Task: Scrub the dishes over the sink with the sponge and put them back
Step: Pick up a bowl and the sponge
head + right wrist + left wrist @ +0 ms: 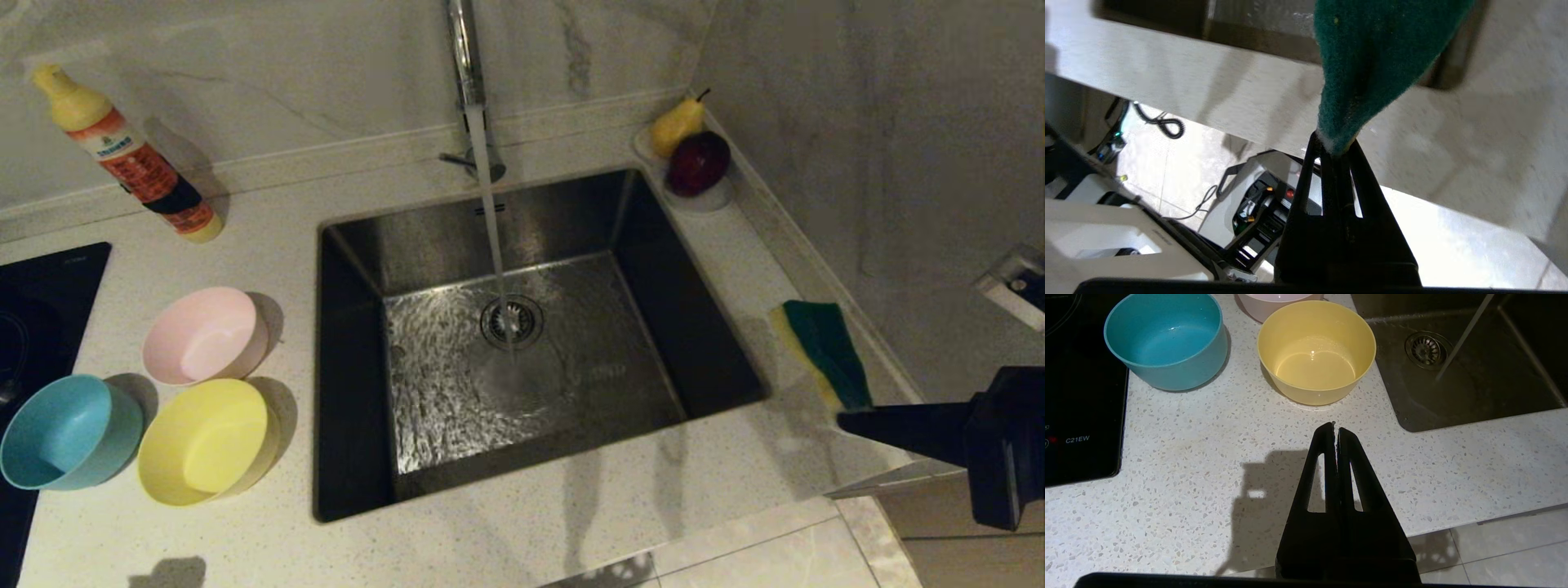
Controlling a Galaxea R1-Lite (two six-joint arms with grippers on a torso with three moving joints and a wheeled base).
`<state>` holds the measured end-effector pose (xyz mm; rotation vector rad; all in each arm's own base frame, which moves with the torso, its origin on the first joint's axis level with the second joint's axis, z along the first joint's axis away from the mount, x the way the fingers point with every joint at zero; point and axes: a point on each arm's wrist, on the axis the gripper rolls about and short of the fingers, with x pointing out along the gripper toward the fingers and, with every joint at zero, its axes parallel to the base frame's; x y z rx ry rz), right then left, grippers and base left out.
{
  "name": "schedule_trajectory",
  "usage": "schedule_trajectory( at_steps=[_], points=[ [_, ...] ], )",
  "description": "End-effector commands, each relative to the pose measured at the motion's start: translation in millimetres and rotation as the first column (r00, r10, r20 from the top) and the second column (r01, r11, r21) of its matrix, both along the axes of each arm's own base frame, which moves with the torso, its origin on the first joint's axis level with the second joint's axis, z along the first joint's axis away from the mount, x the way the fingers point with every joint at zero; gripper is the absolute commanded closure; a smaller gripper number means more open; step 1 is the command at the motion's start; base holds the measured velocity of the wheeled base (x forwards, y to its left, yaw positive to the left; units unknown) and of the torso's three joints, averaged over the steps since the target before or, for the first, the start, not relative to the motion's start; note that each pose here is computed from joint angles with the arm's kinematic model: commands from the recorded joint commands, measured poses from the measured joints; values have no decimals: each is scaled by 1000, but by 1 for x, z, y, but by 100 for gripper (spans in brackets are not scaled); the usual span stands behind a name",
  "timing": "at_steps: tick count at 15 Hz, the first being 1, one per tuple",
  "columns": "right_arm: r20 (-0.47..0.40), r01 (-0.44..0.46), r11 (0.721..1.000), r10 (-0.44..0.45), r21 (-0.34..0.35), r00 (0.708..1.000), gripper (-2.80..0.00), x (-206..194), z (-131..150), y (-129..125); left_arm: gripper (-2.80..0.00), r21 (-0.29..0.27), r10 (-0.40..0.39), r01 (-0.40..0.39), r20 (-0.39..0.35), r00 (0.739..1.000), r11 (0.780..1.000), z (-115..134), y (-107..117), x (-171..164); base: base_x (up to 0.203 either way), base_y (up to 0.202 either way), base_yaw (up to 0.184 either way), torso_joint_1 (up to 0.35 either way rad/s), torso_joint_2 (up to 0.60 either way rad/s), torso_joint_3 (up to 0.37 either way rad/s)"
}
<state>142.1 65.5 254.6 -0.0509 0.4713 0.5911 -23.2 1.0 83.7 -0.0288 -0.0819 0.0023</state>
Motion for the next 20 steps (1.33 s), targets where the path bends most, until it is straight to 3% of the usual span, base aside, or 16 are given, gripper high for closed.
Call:
schedule_trajectory(
  at_steps=[1,4,7,9,14,20],
  points=[
    [4,-44,999,44,-2,999,0,-2,2,6,0,0,0,0,-31,1000,1000,-9,0,3,0,0,0,0,0,0],
    [-40,-73,997,71,-38,997,0,-9,7,8,0,0,0,0,-31,1000,1000,-9,0,3,0,0,0,0,0,0],
    [-15,-17,994,16,-105,1000,0,-6,9,10,0,0,1,-1,-31,1000,1000,-9,0,3,0,0,0,0,0,0],
    [-15,-49,992,47,-118,999,0,-10,8,15,0,0,1,-1,-31,1000,1000,-9,0,3,0,0,0,0,0,0],
    [-86,-190,977,182,-100,979,0,-15,-1,46,0,2,1,-1,-31,1000,1000,-9,0,3,0,0,0,0,0,0],
    [-149,-156,986,145,-65,978,0,-6,-8,54,0,-9,0,-1,-31,1000,1000,-9,0,3,0,0,0,0,0,0]
  ],
)
